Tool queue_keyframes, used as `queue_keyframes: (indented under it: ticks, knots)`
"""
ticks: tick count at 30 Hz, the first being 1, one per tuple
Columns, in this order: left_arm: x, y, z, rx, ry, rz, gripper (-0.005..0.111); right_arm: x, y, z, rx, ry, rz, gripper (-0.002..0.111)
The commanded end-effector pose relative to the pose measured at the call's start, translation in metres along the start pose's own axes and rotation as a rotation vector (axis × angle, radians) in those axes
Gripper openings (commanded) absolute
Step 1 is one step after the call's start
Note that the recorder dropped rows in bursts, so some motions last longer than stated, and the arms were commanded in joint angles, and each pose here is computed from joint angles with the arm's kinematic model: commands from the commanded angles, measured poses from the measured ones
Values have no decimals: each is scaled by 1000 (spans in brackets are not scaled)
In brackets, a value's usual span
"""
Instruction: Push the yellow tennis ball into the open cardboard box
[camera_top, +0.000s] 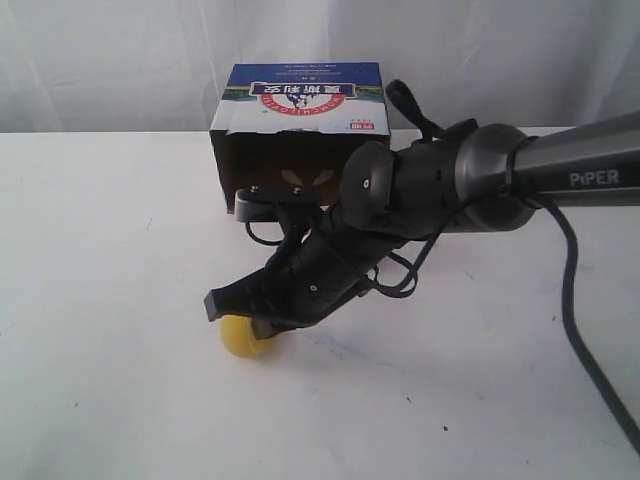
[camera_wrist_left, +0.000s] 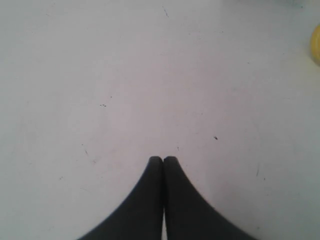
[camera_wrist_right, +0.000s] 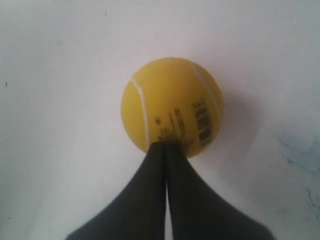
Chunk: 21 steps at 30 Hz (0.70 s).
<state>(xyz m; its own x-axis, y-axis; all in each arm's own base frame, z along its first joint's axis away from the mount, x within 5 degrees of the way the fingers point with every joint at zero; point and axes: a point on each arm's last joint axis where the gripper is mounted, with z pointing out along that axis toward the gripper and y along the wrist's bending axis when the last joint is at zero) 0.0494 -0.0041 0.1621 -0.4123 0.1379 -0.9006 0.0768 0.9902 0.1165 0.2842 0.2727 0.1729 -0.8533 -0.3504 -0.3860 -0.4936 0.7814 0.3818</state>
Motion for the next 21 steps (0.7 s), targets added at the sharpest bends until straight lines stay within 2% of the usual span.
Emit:
queue_keyframes:
  ticks: [1,11,21]
  knots:
    - [1,-1,1,8,-4,-2,0,-10,6,4,-3,-72,-19,0]
    - [0,0,1,5,-13,-2,0,-15,1,28,11,-58,-13,0]
    - [-9,2,0,-26,-116,-24,0,-21,0,26,21,-110,-15,0]
